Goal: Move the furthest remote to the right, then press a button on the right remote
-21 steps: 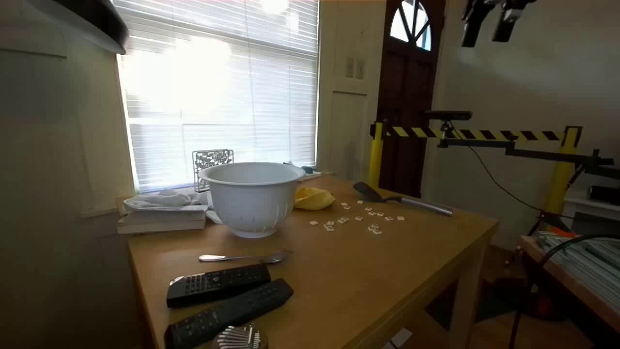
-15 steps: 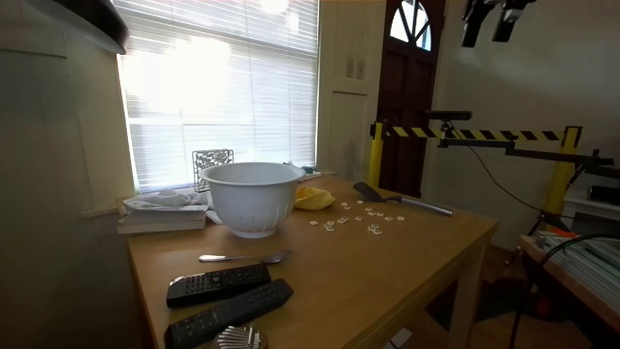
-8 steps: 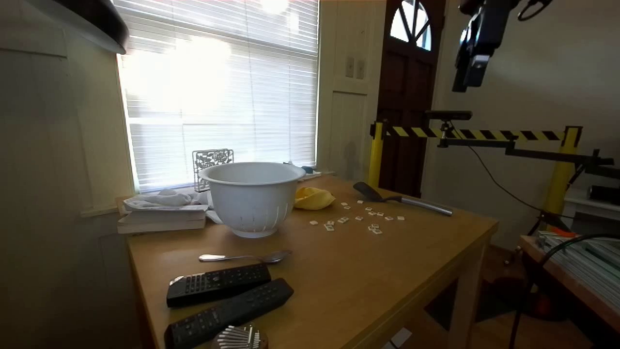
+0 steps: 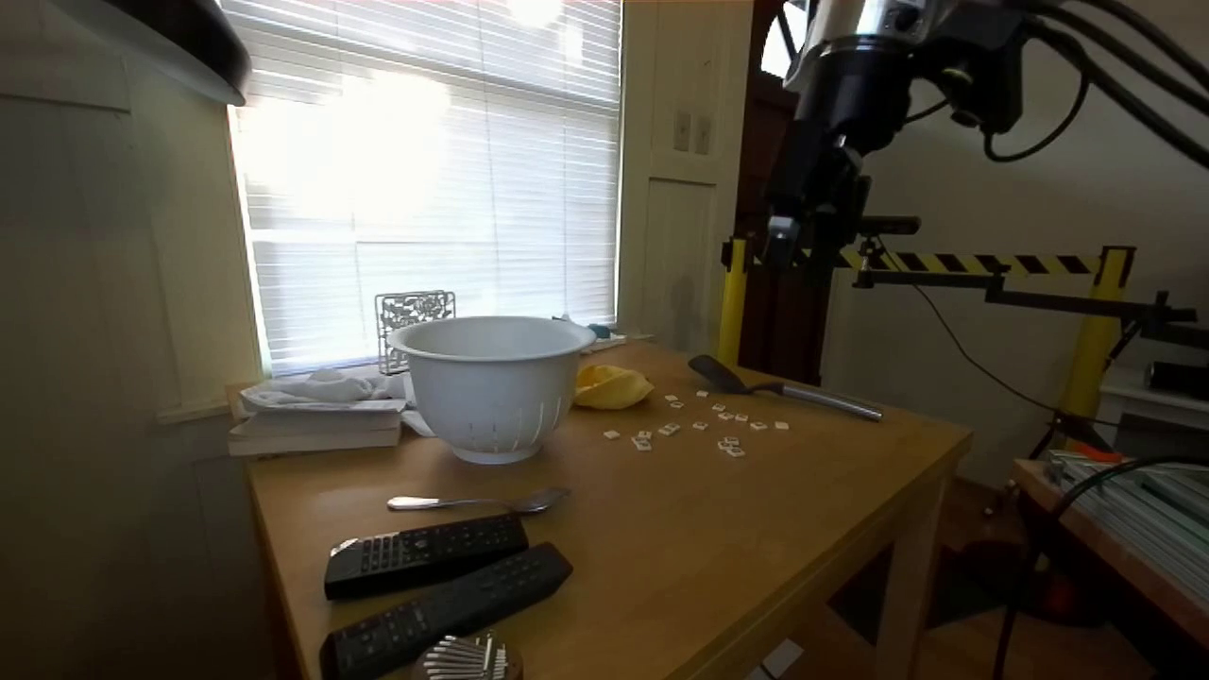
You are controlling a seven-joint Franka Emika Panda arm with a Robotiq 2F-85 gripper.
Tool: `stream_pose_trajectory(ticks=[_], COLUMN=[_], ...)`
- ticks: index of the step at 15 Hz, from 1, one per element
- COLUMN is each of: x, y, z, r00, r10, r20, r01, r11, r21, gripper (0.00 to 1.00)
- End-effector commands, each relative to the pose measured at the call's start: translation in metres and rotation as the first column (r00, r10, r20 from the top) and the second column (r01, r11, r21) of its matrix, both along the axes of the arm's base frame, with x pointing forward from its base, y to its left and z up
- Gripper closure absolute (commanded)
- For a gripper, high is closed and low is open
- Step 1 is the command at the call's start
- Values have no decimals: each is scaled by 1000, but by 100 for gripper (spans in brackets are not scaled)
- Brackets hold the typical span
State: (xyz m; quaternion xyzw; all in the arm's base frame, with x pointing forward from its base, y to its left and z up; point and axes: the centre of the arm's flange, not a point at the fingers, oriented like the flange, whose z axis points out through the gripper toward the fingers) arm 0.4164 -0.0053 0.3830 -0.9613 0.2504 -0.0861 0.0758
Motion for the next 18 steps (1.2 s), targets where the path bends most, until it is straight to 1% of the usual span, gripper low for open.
stream_pose_trajectory(ticks=[1, 2, 3, 4, 6, 8, 9, 10, 11, 12, 14, 17, 18], x=[55, 67, 80, 90, 112, 131, 140, 151, 157, 125, 139, 146, 146], y=[34, 48, 60, 71, 93, 105, 106, 103, 101, 98, 95, 95, 96], z=[-2, -2, -1, -1, 0, -4, -7, -12, -13, -7, -15, -18, -25], r00=[996, 993, 990, 984, 967, 935, 919, 898, 910, 918, 916, 915, 901], r10=[-32, 11, 54, 105, 200, 321, 371, 426, 404, 377, 386, 390, 408], r20=[83, 117, 132, 145, 157, 148, 135, 111, 91, 121, 106, 102, 144], r01=[30, -9, -45, -89, -167, -269, -308, -360, -350, -320, -333, -338, -335], r11=[999, 1000, 997, 990, 966, 918, 888, 856, 868, 888, 882, 880, 868], r21=[23, -18, -68, -111, -198, -293, -340, -370, -354, -330, -333, -333, -366], gripper=[0, 0, 0, 0, 0, 0, 0, 0, 0, 0, 0, 0, 0])
